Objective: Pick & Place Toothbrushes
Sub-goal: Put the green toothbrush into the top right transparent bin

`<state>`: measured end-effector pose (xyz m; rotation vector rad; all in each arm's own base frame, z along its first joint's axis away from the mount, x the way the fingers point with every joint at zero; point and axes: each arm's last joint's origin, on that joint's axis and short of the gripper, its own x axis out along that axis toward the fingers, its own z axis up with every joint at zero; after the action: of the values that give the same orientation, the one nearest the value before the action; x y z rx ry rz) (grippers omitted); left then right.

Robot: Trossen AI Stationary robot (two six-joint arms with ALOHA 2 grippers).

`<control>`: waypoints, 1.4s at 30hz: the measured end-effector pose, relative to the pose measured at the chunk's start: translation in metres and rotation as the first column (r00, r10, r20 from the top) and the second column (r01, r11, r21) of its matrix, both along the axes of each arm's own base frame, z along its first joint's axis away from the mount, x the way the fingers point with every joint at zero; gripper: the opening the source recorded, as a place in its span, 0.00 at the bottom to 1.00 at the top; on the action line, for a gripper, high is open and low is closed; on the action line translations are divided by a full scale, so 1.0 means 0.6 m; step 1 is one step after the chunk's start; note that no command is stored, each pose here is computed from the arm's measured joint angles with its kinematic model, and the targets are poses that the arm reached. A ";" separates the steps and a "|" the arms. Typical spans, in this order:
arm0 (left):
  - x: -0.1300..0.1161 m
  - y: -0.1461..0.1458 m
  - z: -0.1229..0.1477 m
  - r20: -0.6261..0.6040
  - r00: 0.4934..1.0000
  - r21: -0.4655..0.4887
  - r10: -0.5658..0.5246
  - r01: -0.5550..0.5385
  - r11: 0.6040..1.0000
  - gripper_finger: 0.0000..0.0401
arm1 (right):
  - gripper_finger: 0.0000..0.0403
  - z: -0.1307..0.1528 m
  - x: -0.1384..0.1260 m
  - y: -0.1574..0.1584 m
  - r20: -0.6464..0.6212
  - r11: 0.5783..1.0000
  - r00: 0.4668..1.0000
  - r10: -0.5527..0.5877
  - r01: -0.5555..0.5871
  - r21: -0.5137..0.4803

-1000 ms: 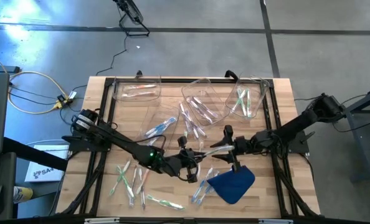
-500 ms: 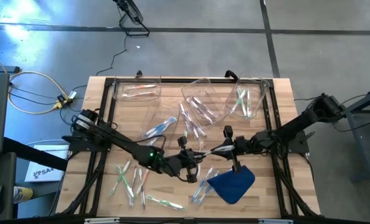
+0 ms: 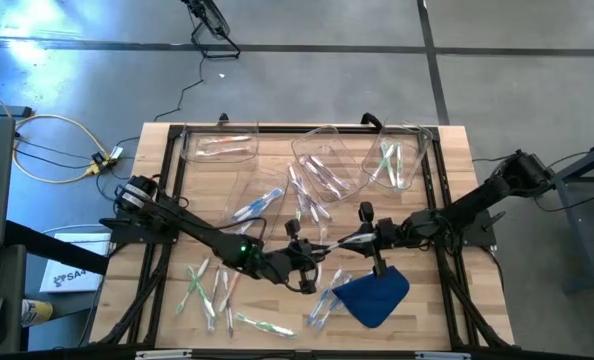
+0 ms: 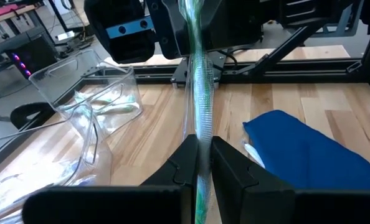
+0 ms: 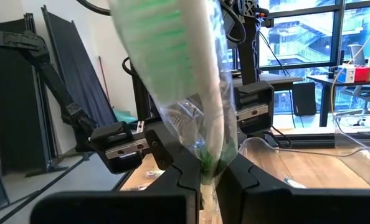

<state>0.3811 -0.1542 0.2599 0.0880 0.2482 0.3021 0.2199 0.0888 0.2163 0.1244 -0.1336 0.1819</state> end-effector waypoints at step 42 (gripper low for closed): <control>-0.027 0.010 0.050 -0.036 0.998 0.157 -0.059 0.064 0.986 0.52 | 0.04 -0.009 -0.003 -0.005 -0.089 0.997 0.994 -0.070 0.067 -0.030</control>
<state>0.3648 -0.1483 0.2897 0.2567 0.2522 0.2591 0.2181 0.0860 0.2108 0.1011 -0.0450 0.1092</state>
